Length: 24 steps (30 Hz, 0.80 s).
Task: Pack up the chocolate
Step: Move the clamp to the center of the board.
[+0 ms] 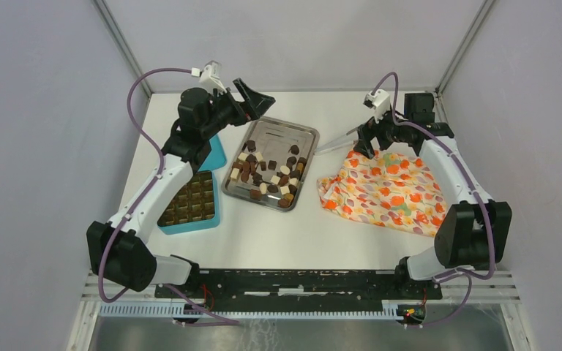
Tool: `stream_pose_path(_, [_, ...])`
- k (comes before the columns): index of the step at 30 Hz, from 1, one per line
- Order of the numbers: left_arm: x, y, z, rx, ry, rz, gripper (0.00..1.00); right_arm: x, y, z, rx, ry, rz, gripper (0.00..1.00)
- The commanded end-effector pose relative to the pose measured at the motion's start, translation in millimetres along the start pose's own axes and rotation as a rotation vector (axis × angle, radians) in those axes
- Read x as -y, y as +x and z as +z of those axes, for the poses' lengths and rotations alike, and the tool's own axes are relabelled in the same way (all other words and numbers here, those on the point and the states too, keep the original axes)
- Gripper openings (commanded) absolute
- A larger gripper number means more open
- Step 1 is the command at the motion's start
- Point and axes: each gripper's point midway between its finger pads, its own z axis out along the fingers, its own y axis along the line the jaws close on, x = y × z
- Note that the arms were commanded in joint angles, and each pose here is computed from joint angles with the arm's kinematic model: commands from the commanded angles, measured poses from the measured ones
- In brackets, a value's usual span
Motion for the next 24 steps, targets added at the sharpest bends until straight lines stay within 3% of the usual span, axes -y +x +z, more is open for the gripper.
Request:
stream_pose_path(1, [21.3,-16.5,5.7,0.039,0.07,-0.033,0.99,17.8,-11.1,-6.0,0.015,0.094,-0.062,0.98])
stream_pose_path(7, [15.9,-14.4,12.5,0.03,0.053,-0.047,0.99,38.7,-8.9,-8.4,0.024,0.222,-0.037,0.98])
stream_pose_path(11, [12.5,-13.1,14.7,0.027,0.042,-0.051,0.99,55.0,-2.3,-11.2,0.02,0.336,0.071,0.98])
stream_pose_path(19, [8.1,-11.8,20.9,0.026,0.034,-0.066,0.99,89.3,-2.0,-46.1,0.194,0.69,0.106,0.98])
stream_pose_path(22, [6.2,-12.0,21.7,0.031,0.028,-0.065,0.99,84.4,16.7,-36.7,0.145,0.663,0.133,0.98])
stream_pose_path(24, [5.5,-13.1,22.0,0.038,0.024,-0.059,0.99,63.2,18.9,-18.1,0.121,0.481,0.076,0.98])
